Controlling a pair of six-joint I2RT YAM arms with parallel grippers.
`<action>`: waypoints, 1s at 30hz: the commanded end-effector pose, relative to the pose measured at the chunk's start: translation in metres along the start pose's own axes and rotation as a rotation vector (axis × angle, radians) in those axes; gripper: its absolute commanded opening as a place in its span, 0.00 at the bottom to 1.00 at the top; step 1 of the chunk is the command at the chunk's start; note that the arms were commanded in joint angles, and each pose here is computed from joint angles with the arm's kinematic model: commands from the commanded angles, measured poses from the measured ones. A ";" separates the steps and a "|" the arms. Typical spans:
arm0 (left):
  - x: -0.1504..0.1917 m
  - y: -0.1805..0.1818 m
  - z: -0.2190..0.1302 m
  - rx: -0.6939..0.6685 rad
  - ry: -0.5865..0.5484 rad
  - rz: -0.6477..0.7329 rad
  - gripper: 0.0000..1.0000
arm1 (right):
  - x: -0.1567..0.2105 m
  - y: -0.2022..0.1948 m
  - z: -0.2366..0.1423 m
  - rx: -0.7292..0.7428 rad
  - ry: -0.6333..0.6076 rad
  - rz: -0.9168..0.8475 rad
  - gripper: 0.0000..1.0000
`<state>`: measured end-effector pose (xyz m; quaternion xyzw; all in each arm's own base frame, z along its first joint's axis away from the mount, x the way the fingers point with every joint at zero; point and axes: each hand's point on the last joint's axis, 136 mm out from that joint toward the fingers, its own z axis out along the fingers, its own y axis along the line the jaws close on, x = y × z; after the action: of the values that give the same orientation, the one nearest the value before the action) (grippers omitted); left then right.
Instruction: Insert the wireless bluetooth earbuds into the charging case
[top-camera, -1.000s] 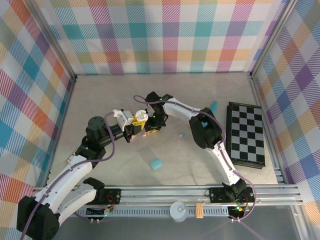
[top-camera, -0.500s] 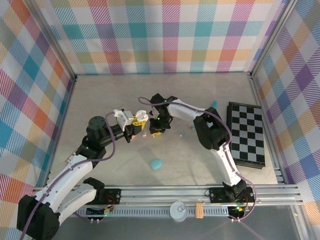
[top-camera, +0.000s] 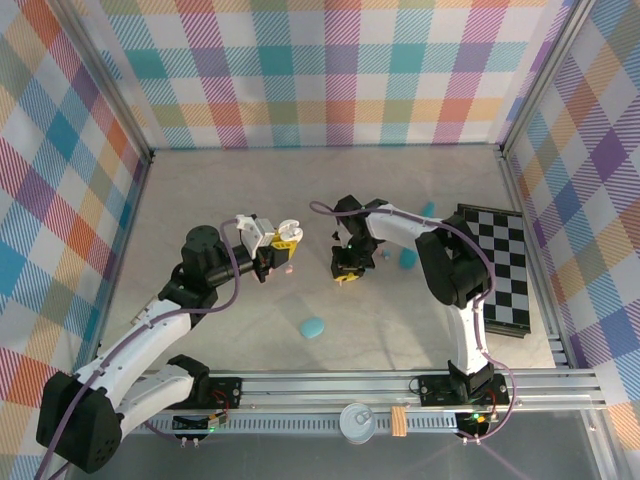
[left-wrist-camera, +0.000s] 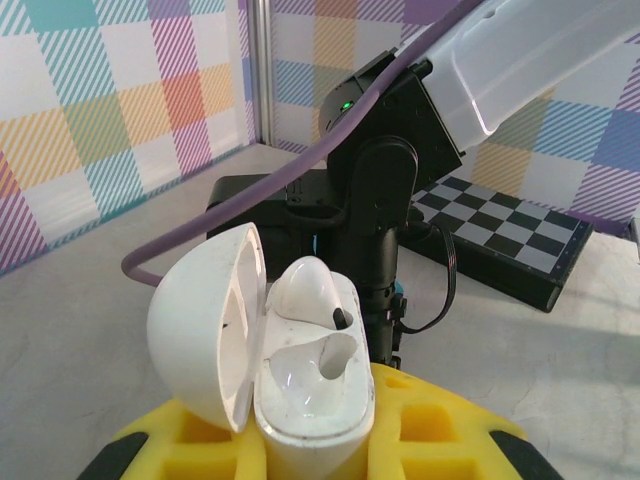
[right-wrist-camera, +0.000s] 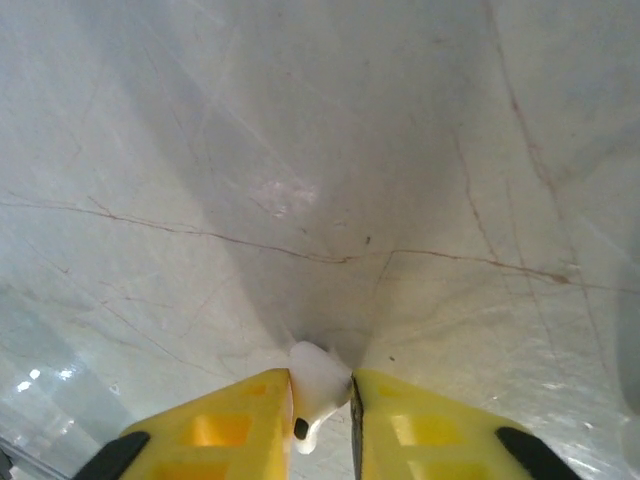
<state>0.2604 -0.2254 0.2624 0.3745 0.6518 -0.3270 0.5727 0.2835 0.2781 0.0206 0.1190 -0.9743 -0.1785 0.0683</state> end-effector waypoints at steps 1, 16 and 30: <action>-0.023 -0.004 0.000 0.018 -0.064 0.058 0.00 | 0.008 -0.009 -0.006 0.066 0.017 -0.008 0.33; -0.014 -0.012 -0.006 0.031 -0.037 0.104 0.00 | 0.003 -0.006 -0.016 0.083 0.125 0.039 0.37; -0.008 -0.015 -0.004 0.049 -0.023 0.110 0.00 | -0.002 0.006 -0.011 0.060 0.186 0.053 0.36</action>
<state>0.2523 -0.2275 0.2683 0.4039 0.6287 -0.3122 0.5867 0.2955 0.2802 0.0384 0.1120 -0.9750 -0.1423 0.1284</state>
